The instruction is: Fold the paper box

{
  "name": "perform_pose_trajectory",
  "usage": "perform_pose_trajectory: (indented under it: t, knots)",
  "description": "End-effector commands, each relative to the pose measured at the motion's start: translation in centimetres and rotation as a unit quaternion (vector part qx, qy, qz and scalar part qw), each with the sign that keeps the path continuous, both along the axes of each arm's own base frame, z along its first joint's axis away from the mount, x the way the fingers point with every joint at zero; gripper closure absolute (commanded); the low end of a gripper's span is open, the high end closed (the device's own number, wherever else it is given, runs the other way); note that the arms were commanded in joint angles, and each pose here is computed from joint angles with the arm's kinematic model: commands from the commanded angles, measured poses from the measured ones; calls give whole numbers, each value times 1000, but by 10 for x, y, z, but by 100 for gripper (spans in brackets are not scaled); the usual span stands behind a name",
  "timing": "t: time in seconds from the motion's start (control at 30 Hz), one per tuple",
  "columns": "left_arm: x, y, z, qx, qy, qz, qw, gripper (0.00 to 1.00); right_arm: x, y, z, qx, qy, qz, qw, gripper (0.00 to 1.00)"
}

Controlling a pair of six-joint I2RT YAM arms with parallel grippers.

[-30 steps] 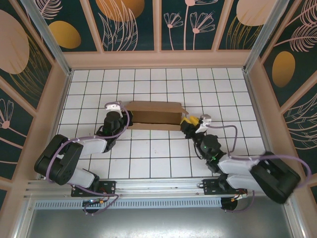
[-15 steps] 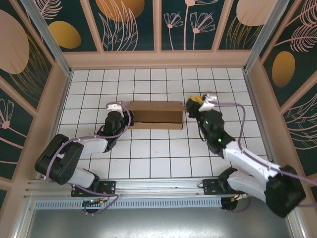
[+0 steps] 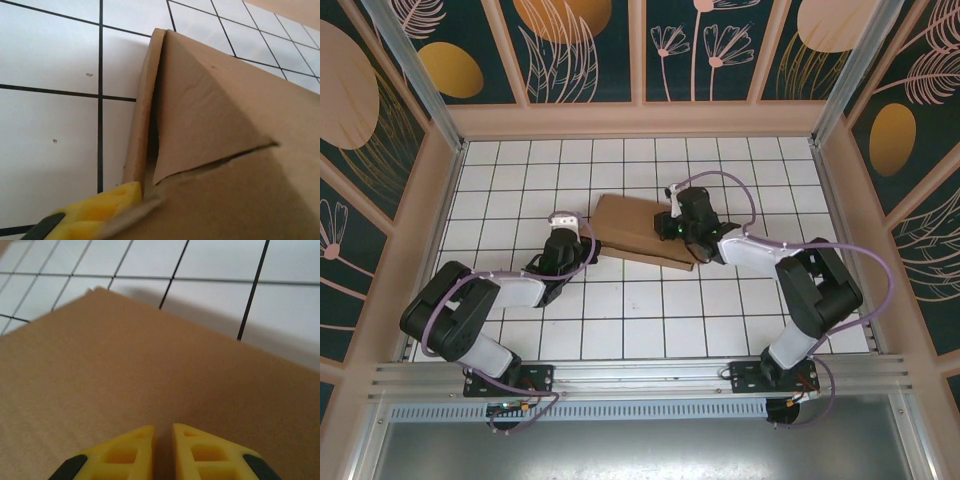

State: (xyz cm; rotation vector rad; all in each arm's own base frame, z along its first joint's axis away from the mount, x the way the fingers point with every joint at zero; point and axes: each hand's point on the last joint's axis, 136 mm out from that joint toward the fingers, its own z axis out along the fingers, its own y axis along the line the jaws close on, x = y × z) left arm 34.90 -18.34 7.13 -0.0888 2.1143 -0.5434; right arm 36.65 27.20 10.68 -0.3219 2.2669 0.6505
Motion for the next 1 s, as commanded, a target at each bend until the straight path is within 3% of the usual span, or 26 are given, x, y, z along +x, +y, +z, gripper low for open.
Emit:
perform_pose_trajectory:
  t: [0.0, 0.17, 0.33, 0.6, 0.8, 0.97]
  knots:
    - [-13, 2, -16, 0, 50, 4, 999, 65, -9, -2, -15, 9, 32, 2, 999, 84]
    - [-26, 12, -14, -12, 69, 23, 997, 61, -5, -14, -21, 1, 26, -25, 999, 83]
    - [-40, 35, -16, -20, 94, 82, 992, 49, 2, -27, -22, 4, 32, -57, 998, 84]
    - [-56, 64, -15, -7, 111, 143, 983, 55, 2, -33, -27, -17, 38, -65, 997, 81]
    - [-33, 75, 51, 23, 26, 170, 985, 59, 0, -53, -65, -74, 66, -120, 988, 76]
    - [7, 32, 81, 43, 17, 88, 995, 56, -7, -57, -88, -104, 84, -128, 983, 76]
